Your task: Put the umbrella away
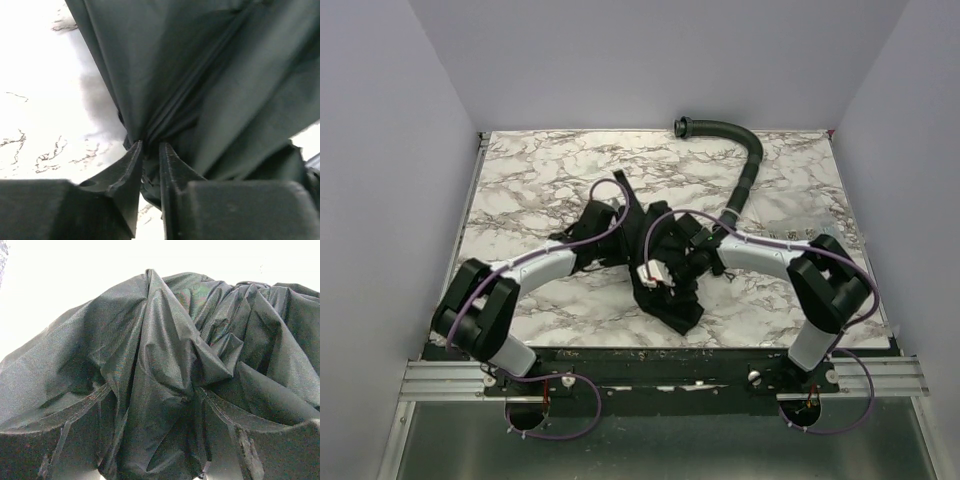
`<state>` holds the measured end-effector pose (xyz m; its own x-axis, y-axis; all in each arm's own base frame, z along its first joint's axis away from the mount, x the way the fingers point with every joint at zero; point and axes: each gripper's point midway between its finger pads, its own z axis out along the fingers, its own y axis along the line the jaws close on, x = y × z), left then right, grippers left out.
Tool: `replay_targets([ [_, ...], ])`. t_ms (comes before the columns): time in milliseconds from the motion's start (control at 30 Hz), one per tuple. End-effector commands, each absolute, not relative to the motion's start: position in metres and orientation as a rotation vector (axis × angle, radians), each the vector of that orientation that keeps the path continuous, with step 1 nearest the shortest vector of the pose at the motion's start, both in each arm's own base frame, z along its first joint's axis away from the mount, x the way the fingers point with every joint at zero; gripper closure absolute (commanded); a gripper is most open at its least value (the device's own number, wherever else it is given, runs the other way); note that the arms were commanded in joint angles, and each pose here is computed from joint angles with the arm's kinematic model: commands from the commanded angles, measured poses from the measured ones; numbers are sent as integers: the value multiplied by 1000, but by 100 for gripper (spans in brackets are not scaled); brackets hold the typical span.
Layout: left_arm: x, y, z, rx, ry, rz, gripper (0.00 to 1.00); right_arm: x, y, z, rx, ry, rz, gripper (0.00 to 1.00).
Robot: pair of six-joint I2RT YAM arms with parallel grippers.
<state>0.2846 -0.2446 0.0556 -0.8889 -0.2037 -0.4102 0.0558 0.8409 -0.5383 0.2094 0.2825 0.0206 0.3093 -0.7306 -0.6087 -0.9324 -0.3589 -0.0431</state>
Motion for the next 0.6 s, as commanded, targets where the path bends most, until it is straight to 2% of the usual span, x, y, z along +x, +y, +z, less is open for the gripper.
replay_targets([
  [0, 282, -248, 111, -55, 2449, -967, 70, 184, 240, -9, -2388, 1510, 663, 36],
  [100, 291, -226, 120, -92, 2355, -919, 52, 180, 235, -9, -2433, 1430, 658, 36],
  [267, 326, -195, 107, -210, 2278, -871, 52, 174, 236, -9, -2463, 1363, 693, 36],
  [433, 353, -205, 85, -212, 2335, -864, 53, 172, 237, -6, -2480, 1319, 721, 35],
  [567, 358, -212, 68, -254, 2403, -851, 58, 170, 238, -3, -2482, 1298, 730, 35],
])
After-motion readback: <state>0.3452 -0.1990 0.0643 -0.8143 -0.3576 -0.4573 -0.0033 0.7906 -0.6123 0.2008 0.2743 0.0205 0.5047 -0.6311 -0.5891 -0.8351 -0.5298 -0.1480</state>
